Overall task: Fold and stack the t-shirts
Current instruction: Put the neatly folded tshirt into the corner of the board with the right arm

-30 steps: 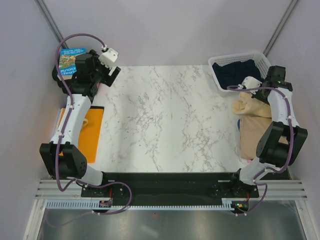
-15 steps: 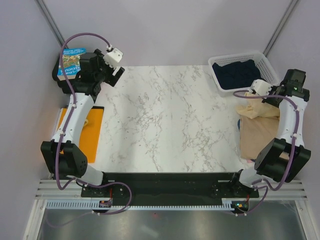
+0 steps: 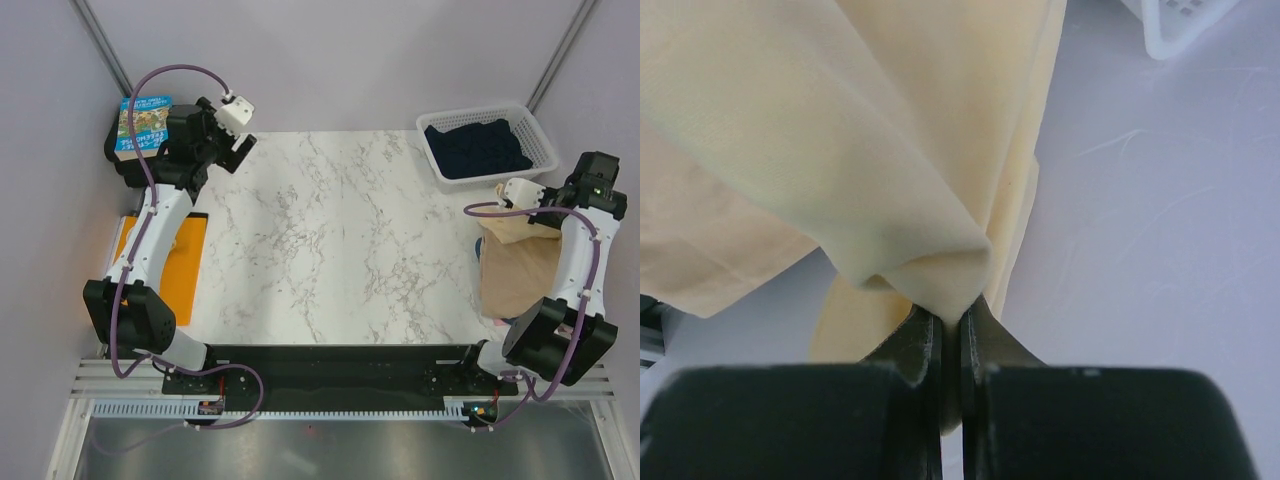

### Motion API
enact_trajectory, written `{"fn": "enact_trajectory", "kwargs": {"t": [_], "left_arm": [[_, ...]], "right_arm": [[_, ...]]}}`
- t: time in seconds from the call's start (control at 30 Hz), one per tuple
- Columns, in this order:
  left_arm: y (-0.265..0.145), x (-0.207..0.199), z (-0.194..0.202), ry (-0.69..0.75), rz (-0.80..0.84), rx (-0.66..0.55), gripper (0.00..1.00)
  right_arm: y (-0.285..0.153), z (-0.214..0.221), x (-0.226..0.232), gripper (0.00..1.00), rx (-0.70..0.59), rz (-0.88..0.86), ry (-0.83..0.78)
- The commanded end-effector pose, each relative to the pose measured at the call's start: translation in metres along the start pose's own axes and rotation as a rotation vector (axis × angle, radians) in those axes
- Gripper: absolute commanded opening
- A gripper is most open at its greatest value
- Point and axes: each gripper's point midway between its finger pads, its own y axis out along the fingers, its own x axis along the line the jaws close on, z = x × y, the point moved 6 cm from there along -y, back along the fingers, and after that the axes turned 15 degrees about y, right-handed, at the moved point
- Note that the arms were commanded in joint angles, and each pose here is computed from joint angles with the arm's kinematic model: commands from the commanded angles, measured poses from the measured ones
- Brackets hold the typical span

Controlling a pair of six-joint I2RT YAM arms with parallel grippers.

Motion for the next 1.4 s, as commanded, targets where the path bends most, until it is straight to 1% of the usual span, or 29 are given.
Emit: {"fn": "enact_trajectory", "kwargs": {"t": [0.0, 0.1, 0.2, 0.23, 0.3, 0.33, 0.37, 0.4, 0.43, 0.47, 0.5, 0.57, 0.6, 0.7, 0.77, 0.8, 0.83, 0.87, 0.93, 1.03, 1.07, 1.27, 1.37], "left_arm": [[-0.004, 0.014, -0.014, 0.041, -0.040, -0.031, 0.98], [-0.004, 0.014, -0.015, 0.048, -0.038, -0.031, 0.98], [-0.004, 0.013, -0.015, 0.050, -0.036, -0.031, 0.98], [-0.004, 0.013, -0.016, 0.050, -0.037, -0.032, 0.98], [-0.003, 0.012, -0.016, 0.054, -0.035, -0.032, 0.98], [-0.003, 0.012, -0.016, 0.056, -0.034, -0.031, 0.98], [-0.003, 0.012, -0.017, 0.061, -0.033, -0.032, 0.98], [-0.003, 0.013, -0.018, 0.063, -0.034, -0.035, 0.98], [-0.003, 0.014, -0.018, 0.065, -0.035, -0.036, 0.98], [-0.003, 0.014, -0.019, 0.070, -0.038, -0.035, 0.98], [-0.003, 0.015, -0.019, 0.074, -0.038, -0.035, 0.98], [-0.003, 0.016, -0.020, 0.078, -0.042, -0.034, 0.98], [-0.003, 0.016, -0.020, 0.081, -0.040, -0.035, 0.98], [-0.003, 0.015, -0.021, 0.080, -0.040, -0.035, 0.98], [-0.004, 0.014, -0.021, 0.082, -0.037, -0.036, 0.98], [-0.004, 0.014, -0.022, 0.084, -0.035, -0.036, 0.98], [-0.004, 0.014, -0.022, 0.088, -0.035, -0.036, 0.98], [-0.005, 0.014, -0.023, 0.090, -0.038, -0.038, 0.98], [-0.005, 0.014, -0.023, 0.092, -0.041, -0.036, 0.98], [-0.007, 0.015, -0.023, 0.098, -0.045, -0.033, 0.98], [-0.008, 0.015, -0.023, 0.098, -0.045, -0.033, 0.98], [-0.010, 0.016, -0.023, 0.104, -0.052, -0.031, 0.98], [-0.011, 0.015, -0.022, 0.104, -0.050, -0.029, 0.98]], "right_arm": [[-0.034, 0.002, -0.012, 0.00, -0.018, 0.082, -0.050], [-0.042, 0.003, -0.013, 0.00, -0.028, 0.068, -0.062], [-0.044, 0.004, 0.002, 0.00, -0.029, -0.005, -0.094], [-0.039, 0.006, 0.016, 0.00, -0.029, -0.066, -0.104], [-0.036, 0.008, 0.034, 0.00, -0.033, -0.122, -0.156], [-0.026, 0.013, 0.055, 0.00, -0.022, -0.201, -0.166], [-0.026, 0.015, 0.065, 0.00, -0.020, -0.220, -0.198], [-0.023, 0.019, 0.076, 0.00, -0.003, -0.254, -0.212], [-0.013, 0.025, 0.099, 0.00, 0.009, -0.336, -0.219], [-0.014, 0.029, 0.110, 0.00, 0.020, -0.353, -0.253], [-0.006, 0.037, 0.130, 0.00, 0.054, -0.419, -0.265], [-0.005, 0.043, 0.148, 0.00, 0.081, -0.456, -0.286], [0.001, 0.047, 0.163, 0.00, 0.086, -0.501, -0.296], [0.008, 0.053, 0.184, 0.00, 0.096, -0.560, -0.300], [0.012, 0.055, 0.190, 0.11, 0.097, -0.573, -0.293], [0.016, 0.056, 0.197, 0.19, 0.099, -0.591, -0.287], [0.017, 0.057, 0.198, 0.44, 0.102, -0.585, -0.277], [0.019, 0.057, 0.200, 0.56, 0.103, -0.584, -0.273], [0.021, 0.058, 0.203, 0.74, 0.103, -0.581, -0.262], [0.020, 0.055, 0.196, 0.84, 0.090, -0.539, -0.225], [0.020, 0.053, 0.193, 0.86, 0.079, -0.525, -0.209], [-0.002, 0.038, 0.154, 0.87, 0.025, -0.339, -0.090], [-0.013, 0.035, 0.141, 0.87, 0.009, -0.234, -0.067]]}}
